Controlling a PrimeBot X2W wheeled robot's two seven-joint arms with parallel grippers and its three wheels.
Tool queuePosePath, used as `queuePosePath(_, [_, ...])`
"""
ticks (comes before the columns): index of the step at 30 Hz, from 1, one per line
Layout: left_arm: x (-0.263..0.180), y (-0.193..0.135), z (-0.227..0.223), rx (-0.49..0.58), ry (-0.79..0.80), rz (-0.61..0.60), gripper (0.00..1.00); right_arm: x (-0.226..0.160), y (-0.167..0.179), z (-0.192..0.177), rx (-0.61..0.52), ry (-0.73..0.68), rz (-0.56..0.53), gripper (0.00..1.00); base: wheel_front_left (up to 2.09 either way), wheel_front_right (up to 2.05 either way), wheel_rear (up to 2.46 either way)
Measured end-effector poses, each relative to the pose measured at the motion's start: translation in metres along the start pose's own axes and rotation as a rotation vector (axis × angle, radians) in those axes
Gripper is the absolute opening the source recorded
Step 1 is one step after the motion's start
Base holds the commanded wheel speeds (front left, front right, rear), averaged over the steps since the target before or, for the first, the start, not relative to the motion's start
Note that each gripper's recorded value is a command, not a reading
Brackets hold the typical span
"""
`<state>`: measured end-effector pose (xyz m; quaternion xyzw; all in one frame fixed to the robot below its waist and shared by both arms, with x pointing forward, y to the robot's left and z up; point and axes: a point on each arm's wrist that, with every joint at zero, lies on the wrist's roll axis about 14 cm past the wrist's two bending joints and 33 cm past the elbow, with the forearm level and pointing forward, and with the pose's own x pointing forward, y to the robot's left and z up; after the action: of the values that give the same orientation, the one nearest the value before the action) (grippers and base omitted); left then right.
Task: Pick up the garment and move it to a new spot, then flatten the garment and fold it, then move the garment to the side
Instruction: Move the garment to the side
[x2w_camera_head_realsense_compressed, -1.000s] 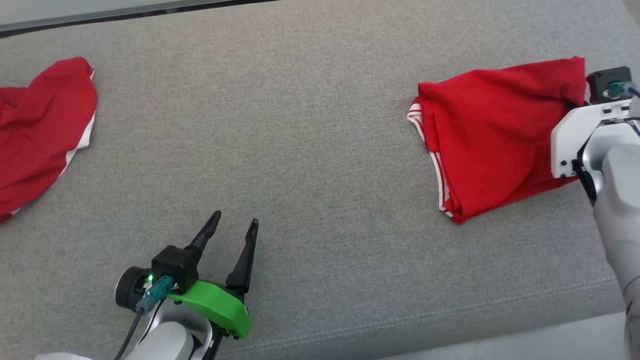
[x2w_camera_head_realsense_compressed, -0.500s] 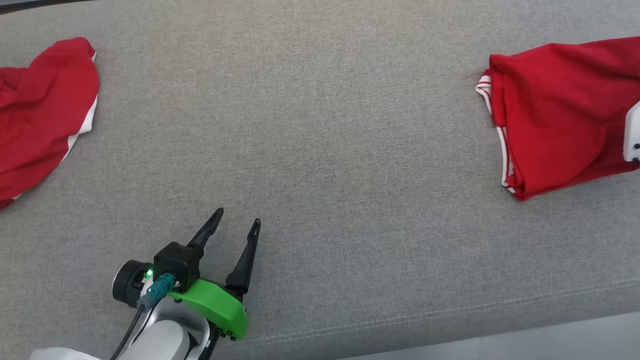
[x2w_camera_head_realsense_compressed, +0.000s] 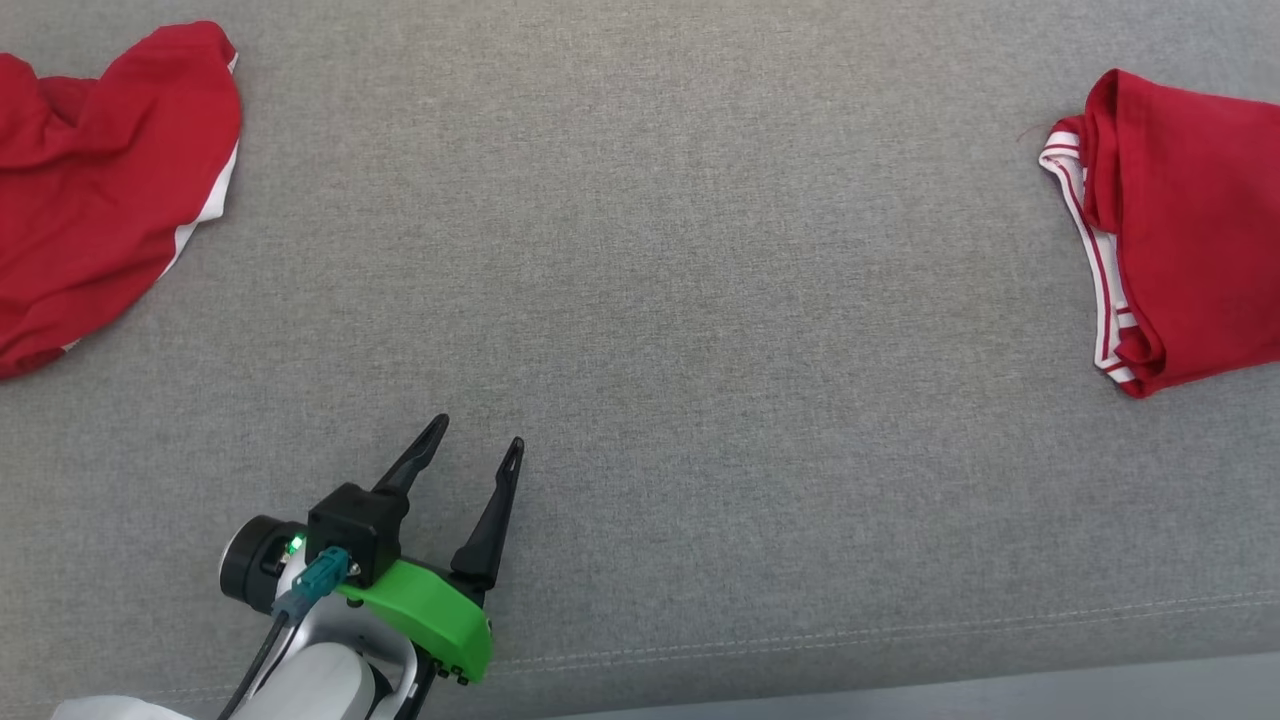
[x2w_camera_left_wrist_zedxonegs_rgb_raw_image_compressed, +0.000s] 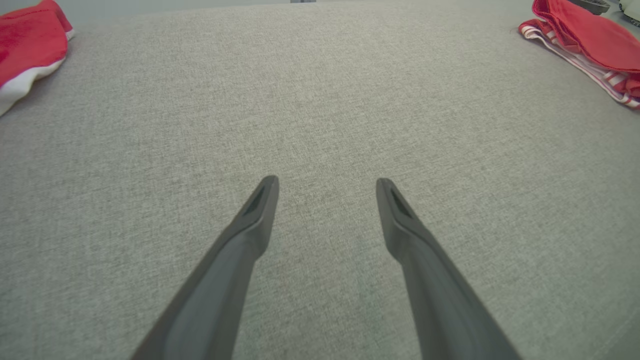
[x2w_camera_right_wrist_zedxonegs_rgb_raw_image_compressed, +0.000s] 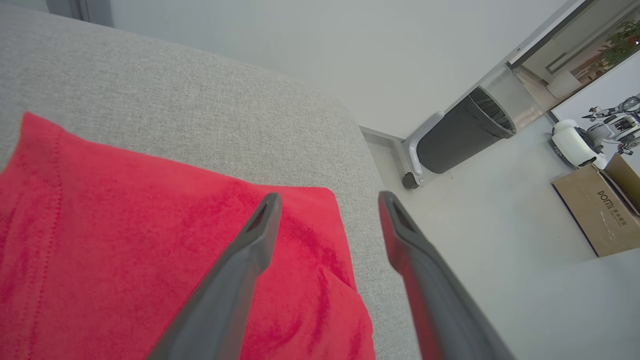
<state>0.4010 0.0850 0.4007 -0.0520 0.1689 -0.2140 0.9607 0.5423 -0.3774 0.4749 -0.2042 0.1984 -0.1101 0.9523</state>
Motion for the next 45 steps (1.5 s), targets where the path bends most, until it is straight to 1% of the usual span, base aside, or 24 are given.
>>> queuePosePath(8, [-0.006, 0.005, 0.002, -0.001, -0.011, 0.026, 1.00, 0.004, 0.024, 0.014, 0.002, -0.049, 0.032, 1.00, 0.00, 0.00, 0.00])
queuePosePath(10, [-0.007, 0.004, 0.006, -0.001, -0.029, 0.030, 1.00, 0.002, 0.029, 0.023, 0.008, -0.088, 0.040, 1.00, 0.00, 0.00, 0.00])
queuePosePath(14, [-0.012, 0.014, 0.028, 0.016, -0.113, 0.098, 1.00, -0.012, 0.053, 0.037, 0.040, -0.179, 0.087, 1.00, 0.00, 0.00, 0.00])
queuePosePath(15, [-0.013, 0.015, 0.034, 0.014, -0.132, 0.110, 1.00, -0.016, 0.055, 0.038, 0.073, -0.190, 0.087, 1.00, 0.00, 0.00, 0.00])
queuePosePath(17, [-0.015, 0.017, 0.046, -0.011, -0.174, 0.135, 1.00, -0.023, 0.061, 0.044, 0.180, -0.221, 0.089, 1.00, 0.00, 0.00, 0.00])
queuePosePath(19, [-0.019, 0.018, 0.057, -0.015, -0.215, 0.147, 1.00, -0.031, 0.069, 0.052, 0.219, -0.250, 0.105, 1.00, 0.00, 0.00, 0.00])
queuePosePath(20, [-0.022, 0.019, 0.061, -0.018, -0.227, 0.157, 1.00, -0.036, 0.069, 0.057, 0.264, -0.270, 0.101, 1.00, 0.00, 0.00, 0.00])
queuePosePath(24, [-0.036, 0.023, 0.068, -0.054, -0.265, 0.217, 1.00, -0.057, 0.060, 0.075, 0.329, -0.363, 0.092, 1.00, 0.00, 0.00, 0.00])
queuePosePath(27, [-0.048, 0.028, 0.075, -0.074, -0.300, 0.267, 1.00, -0.076, 0.059, 0.079, 0.443, -0.408, 0.095, 1.00, 0.00, 0.00, 0.00])
queuePosePath(38, [-0.093, 0.052, 0.091, -0.108, -0.389, 0.422, 1.00, -0.138, 0.079, 0.089, 0.614, -0.510, 0.188, 1.00, 0.00, 0.00, 0.00])
queuePosePath(43, [-0.106, 0.053, 0.097, -0.088, -0.418, 0.423, 1.00, -0.161, 0.101, 0.093, 0.661, -0.527, 0.255, 1.00, 0.00, 0.00, 0.00])
queuePosePath(45, [-0.115, 0.054, 0.099, -0.109, -0.438, 0.421, 1.00, -0.175, 0.117, 0.089, 0.706, -0.513, 0.297, 1.00, 0.00, 0.00, 0.00])
